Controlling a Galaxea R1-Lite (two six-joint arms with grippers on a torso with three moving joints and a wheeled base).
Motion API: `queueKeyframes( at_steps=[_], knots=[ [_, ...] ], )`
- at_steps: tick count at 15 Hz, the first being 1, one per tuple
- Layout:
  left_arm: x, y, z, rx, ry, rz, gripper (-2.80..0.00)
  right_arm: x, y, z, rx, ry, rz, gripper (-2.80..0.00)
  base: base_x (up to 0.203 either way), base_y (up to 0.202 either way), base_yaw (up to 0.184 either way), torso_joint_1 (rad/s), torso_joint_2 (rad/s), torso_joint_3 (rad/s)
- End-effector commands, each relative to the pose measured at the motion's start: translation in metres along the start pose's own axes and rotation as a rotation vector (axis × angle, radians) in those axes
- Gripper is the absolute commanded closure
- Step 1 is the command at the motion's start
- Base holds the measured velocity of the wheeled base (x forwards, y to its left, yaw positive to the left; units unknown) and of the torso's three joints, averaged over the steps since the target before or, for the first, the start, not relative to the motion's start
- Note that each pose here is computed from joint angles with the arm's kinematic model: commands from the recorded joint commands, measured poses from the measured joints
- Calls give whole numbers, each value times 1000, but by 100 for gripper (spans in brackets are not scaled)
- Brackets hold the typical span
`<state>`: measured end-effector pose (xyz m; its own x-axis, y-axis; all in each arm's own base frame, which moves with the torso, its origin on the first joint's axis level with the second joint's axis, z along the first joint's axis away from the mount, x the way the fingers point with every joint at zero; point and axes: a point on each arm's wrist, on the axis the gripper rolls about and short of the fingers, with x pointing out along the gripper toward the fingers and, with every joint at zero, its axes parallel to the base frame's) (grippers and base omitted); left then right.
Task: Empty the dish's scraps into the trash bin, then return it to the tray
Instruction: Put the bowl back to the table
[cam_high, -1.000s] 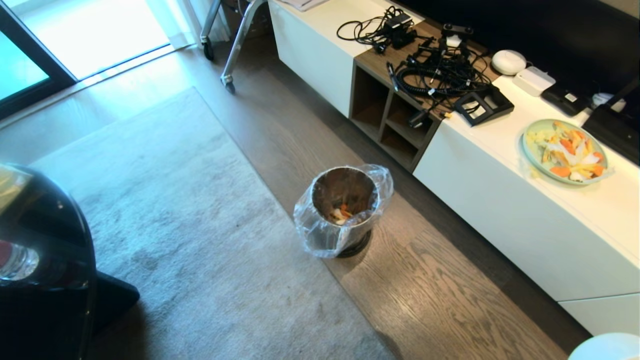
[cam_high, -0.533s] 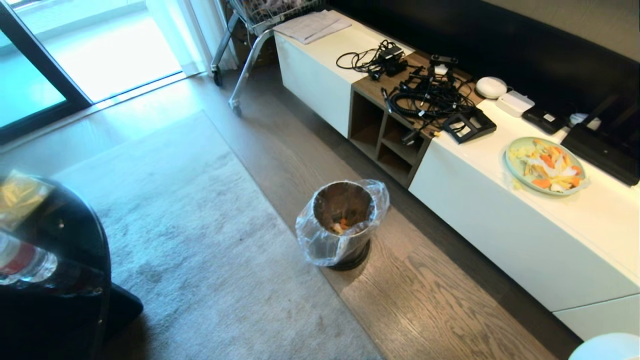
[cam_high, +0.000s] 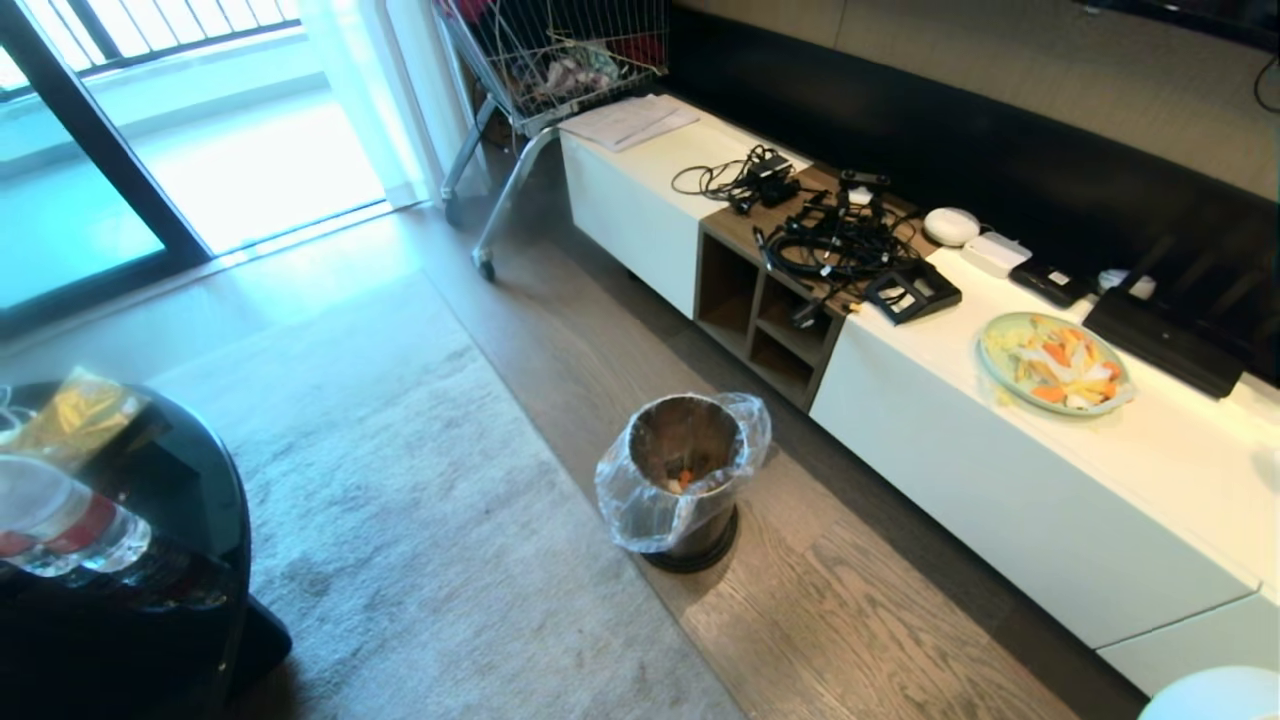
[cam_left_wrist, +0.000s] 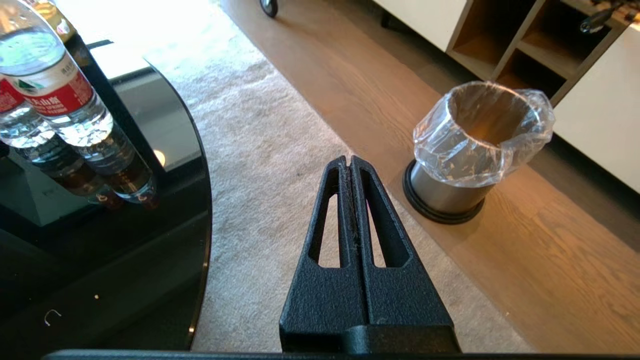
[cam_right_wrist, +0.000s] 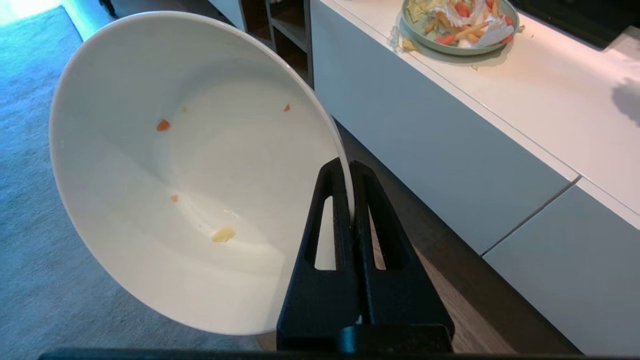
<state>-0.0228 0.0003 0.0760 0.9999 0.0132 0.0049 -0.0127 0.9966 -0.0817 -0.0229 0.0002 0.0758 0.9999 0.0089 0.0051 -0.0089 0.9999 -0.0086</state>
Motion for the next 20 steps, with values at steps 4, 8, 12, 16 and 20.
queueKeyframes(
  at_steps=[4,8,12,16,20],
  knots=[
    [0,0,0,-1,-1,1,0,0,0,0,-1,1,0,0,0,0,0,0,1,203],
    [0,0,0,-1,-1,1,0,0,0,0,-1,1,0,0,0,0,0,3,2,205],
    [0,0,0,-1,-1,1,0,0,0,0,-1,1,0,0,0,0,0,3,4,205],
    [0,0,0,-1,-1,1,0,0,0,0,-1,1,0,0,0,0,0,3,1,48],
    [0,0,0,-1,-1,1,0,0,0,0,-1,1,0,0,0,0,0,3,0,25]
  ],
)
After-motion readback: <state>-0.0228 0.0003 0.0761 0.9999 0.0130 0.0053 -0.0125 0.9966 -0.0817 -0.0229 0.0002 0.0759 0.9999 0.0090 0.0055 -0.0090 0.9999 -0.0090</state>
